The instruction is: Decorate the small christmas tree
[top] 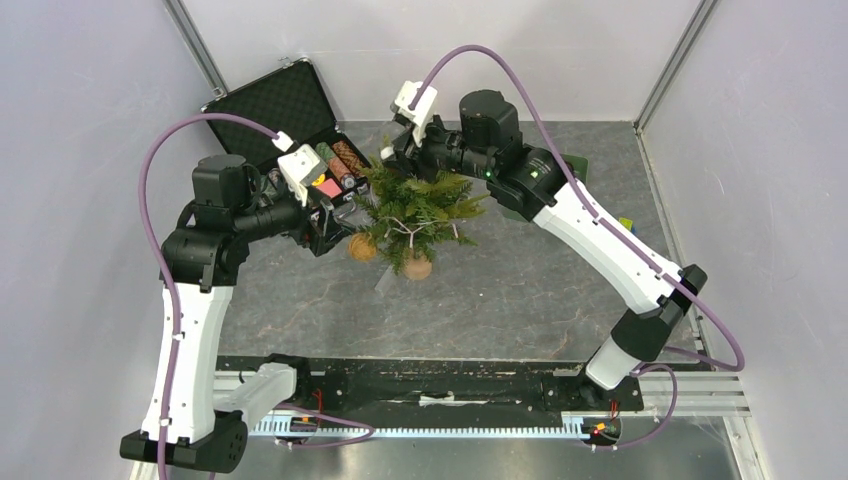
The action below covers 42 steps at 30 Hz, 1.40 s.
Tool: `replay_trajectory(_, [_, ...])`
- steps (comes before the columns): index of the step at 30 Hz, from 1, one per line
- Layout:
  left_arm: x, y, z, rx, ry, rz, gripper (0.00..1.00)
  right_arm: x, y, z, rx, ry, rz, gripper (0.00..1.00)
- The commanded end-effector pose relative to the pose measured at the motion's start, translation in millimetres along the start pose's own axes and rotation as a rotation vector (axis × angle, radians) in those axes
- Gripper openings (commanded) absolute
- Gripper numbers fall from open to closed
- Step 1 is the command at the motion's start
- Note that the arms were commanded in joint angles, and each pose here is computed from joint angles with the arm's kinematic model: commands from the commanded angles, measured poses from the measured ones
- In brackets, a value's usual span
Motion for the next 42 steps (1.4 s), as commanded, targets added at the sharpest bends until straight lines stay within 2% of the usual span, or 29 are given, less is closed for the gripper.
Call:
replay_trajectory(1, [-2, -2, 6, 0.01, -0.04, -0.001, 0.86, -24, 5, 43, -0.014, -0.157, -0.001, 0.5])
replay_trajectory(5, [-3, -2, 6, 0.015, -0.041, 0.002, 0.86, -37, 10, 64, 0.003, -0.251, 0.019, 0.65])
replay_trajectory(9, [-4, -1, 7, 0.021, -0.043, 0.006, 0.86, -50, 11, 77, 0.038, -0.33, -0.015, 0.72])
replay_trajectory(12, [-3, -1, 7, 0.018, -0.039, 0.008, 0.86, -66, 1, 82, 0.07, -0.352, -0.154, 0.76])
replay_trajectory(15, [-5, 0, 6, 0.021, -0.031, 0.032, 0.86, -97, -34, 71, 0.125, -0.344, -0.417, 0.8])
replay_trajectory(17, [-6, 2, 4, 0.016, -0.018, 0.059, 0.86, -123, -75, 47, 0.211, -0.332, -0.543, 0.8])
replay_trajectory(19, [-6, 5, 2, 0.007, 0.0, 0.094, 0.86, -148, -119, 4, 0.292, -0.28, -0.71, 0.8])
replay_trajectory(22, [-5, 11, -2, -0.006, 0.018, 0.149, 0.86, -168, -161, -69, 0.398, -0.159, -0.875, 0.79])
replay_trajectory(27, [-4, 22, -7, -0.007, 0.068, 0.231, 0.86, -184, -202, -194, 0.537, 0.077, -1.056, 0.61])
replay_trajectory(29, [-4, 27, -11, -0.002, 0.107, 0.264, 0.86, -178, -205, -227, 0.539, 0.164, -1.04, 0.54])
replay_trajectory(31, [-2, 34, -17, -0.005, 0.146, 0.291, 0.86, -165, -205, -253, 0.536, 0.214, -0.949, 0.48])
replay_trajectory(35, [8, 44, -24, -0.043, 0.182, 0.301, 0.86, -146, -216, -295, 0.537, 0.32, -0.873, 0.42])
replay_trajectory(42, [13, 55, -33, -0.084, 0.211, 0.302, 0.86, -119, -244, -327, 0.549, 0.34, -0.828, 0.38])
Point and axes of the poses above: each gripper's point midway between its finger pads, its own x axis out along the fingers, its own y axis along the line the jaws close on, z = x × y, the point moved 8 cm from there along -x, back along the fingers, and after that the axes turned 7 degrees about x, right-handed, at the moved point
